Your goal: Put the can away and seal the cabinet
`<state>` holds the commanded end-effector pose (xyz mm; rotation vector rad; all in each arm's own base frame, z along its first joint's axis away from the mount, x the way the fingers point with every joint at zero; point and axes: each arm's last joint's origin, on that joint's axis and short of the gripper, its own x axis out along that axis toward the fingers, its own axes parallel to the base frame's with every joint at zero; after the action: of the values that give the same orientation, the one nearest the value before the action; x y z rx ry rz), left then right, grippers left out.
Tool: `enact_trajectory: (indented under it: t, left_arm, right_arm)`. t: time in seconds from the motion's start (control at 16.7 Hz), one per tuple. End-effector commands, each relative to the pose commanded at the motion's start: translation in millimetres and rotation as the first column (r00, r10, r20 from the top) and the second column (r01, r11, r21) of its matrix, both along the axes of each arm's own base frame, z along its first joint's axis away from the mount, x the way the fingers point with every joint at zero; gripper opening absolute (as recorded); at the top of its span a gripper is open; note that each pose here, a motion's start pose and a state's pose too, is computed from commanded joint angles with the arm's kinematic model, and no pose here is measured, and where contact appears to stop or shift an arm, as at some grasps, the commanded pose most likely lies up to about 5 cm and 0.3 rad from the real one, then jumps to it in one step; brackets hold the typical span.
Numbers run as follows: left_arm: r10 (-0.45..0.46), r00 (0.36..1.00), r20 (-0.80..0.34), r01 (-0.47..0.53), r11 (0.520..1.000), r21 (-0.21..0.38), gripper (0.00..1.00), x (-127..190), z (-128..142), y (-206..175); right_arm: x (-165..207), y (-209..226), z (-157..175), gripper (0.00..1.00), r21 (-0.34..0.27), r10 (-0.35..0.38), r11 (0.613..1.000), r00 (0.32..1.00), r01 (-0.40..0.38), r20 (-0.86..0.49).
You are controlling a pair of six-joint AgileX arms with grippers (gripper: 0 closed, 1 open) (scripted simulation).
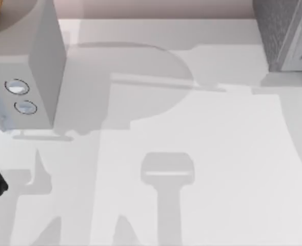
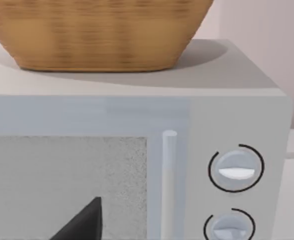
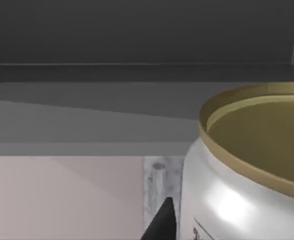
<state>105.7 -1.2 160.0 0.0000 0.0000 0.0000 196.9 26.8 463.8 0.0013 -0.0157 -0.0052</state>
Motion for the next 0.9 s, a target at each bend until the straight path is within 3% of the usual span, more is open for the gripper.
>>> enact_trajectory:
  t: [0.42, 0.9]
  left_arm:
    - [0.000, 1.000, 0.000, 0.000, 1.000, 0.000, 1.00, 0.0, 0.0, 0.0]
    - [0.000, 1.000, 0.000, 0.000, 1.000, 0.000, 1.00, 0.0, 0.0, 0.0]
  right_arm:
    - [46.5, 16.1, 41.7, 0.00, 0.001, 0.005, 1.000, 1.000, -0.005, -0.006]
    - [59.4, 20.7, 46.8, 0.00, 0.000, 0.007, 1.000, 1.000, -0.007, -0.016]
